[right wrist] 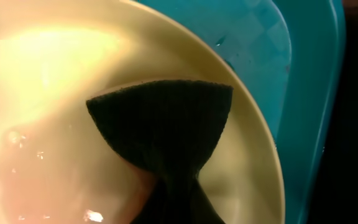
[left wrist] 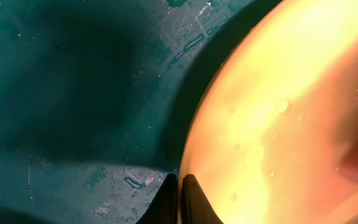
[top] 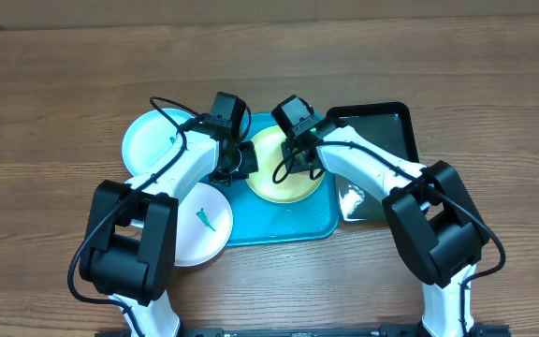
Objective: Clean dirty plates on tray and stack at the side
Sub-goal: 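Scrub the yellow plate surface with the sponge in the right gripper, then return the sponge to the black tray and release it with the right gripper, then lift the yellow plate off the teal tray with the left gripper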
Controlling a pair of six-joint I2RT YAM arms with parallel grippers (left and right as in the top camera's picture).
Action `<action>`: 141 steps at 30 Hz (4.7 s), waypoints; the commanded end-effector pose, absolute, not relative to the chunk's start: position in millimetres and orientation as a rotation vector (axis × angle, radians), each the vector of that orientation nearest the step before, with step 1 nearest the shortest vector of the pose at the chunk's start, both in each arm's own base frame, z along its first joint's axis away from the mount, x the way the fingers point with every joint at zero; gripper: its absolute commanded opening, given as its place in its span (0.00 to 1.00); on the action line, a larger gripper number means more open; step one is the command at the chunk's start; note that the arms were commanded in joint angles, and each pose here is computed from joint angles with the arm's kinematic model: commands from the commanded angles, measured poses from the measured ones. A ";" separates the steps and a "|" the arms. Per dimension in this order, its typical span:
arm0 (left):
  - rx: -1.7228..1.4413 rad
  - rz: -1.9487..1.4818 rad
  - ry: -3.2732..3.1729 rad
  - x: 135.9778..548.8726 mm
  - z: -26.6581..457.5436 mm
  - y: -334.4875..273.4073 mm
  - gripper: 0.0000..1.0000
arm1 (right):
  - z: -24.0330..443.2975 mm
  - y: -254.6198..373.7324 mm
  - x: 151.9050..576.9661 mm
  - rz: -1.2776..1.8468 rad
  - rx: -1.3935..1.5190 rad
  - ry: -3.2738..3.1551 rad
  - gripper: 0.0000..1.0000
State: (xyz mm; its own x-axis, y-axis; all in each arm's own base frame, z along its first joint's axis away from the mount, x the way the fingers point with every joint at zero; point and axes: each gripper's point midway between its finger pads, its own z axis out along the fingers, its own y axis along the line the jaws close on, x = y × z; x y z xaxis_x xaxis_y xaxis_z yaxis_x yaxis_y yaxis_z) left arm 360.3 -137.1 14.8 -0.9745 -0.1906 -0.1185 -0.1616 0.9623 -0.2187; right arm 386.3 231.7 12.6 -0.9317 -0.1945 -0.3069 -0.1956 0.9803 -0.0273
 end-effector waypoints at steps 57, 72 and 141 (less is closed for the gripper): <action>-0.280 -0.268 3.007 352.3 9.7 -131.2 0.04 | 23.6 34.5 389.3 -0.213 0.267 3.043 0.04; -0.279 -0.268 3.004 352.9 9.8 -131.2 0.06 | 33.5 55.9 392.4 -0.032 0.136 3.078 0.49; -0.217 -0.233 2.897 381.8 77.5 -122.1 0.04 | 94.2 53.1 439.6 0.083 0.159 2.935 1.00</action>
State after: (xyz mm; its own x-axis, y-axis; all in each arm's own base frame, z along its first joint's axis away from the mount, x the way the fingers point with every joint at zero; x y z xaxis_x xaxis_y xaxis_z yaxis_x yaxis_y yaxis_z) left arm 365.2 -121.4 45.9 -0.9725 -0.1991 -0.1205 -0.1797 0.9714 -0.1550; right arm 432.4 52.1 76.0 -0.9829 0.1122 -0.1462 0.1053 0.9930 0.0536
